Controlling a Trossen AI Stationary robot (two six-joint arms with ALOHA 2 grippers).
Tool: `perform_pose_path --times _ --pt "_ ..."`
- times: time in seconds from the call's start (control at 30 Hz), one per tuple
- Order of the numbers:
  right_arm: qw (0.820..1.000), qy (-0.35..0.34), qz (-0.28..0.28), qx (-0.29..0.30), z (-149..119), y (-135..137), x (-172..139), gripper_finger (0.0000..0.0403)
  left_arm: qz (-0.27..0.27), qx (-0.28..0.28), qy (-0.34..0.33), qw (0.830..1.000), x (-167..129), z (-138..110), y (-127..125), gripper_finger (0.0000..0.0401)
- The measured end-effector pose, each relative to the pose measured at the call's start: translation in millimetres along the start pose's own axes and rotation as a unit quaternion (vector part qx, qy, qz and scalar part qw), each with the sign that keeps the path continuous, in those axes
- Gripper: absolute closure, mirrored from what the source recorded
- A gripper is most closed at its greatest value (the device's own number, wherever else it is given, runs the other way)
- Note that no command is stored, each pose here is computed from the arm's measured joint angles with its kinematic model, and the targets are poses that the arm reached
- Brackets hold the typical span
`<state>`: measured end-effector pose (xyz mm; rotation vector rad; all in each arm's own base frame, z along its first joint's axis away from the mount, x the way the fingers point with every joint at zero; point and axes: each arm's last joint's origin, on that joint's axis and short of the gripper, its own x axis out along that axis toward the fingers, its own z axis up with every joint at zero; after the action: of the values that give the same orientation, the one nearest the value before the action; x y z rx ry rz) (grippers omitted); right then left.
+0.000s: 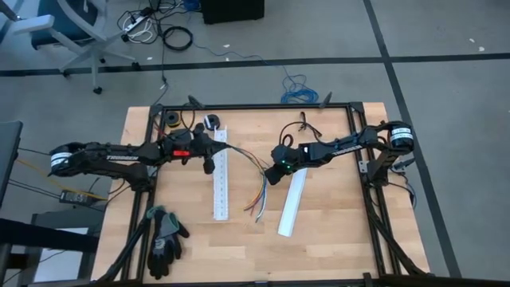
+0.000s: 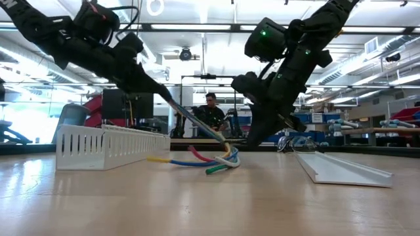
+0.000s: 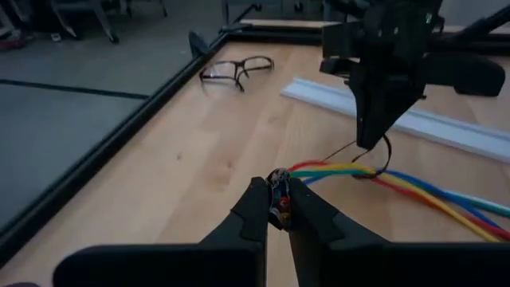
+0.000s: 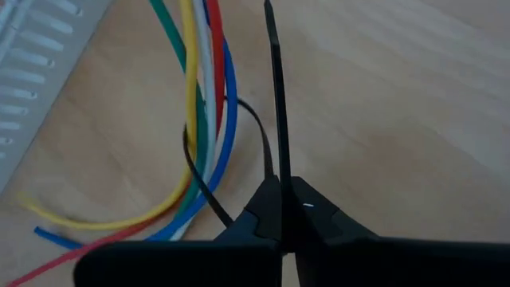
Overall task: Ziptie cables
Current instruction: Wrap the zip tie into the cable wires
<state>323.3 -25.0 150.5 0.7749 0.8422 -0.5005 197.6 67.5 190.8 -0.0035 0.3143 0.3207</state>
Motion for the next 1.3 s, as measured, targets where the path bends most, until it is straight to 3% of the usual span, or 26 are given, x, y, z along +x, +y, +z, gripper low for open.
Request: perform_pose_path --times 0.27,0.53,0.73,0.97,1.3 --pt "1.000 -0.019 0.002 -0.005 3 1 0 0.0400 -0.012 -0.033 0.058 0.998 2 -12 -2 0.0366" --pt "1.000 -0.027 0.010 -0.006 4 3 0 0.0400 -0.047 -0.047 0.063 0.996 3 -14 -4 0.0257" --pt "0.999 -0.029 0.011 -0.008 5 3 0 0.0400 -0.056 -0.053 0.055 0.996 3 -12 -4 0.0204" --pt "0.995 -0.089 0.019 -0.030 10 10 -1 0.0399 -0.107 -0.094 0.006 0.990 7 -3 -7 0.0198" --pt "0.976 -0.210 0.027 -0.050 14 30 -7 0.0399 -0.118 -0.251 -0.024 0.961 38 -13 -8 0.0220"
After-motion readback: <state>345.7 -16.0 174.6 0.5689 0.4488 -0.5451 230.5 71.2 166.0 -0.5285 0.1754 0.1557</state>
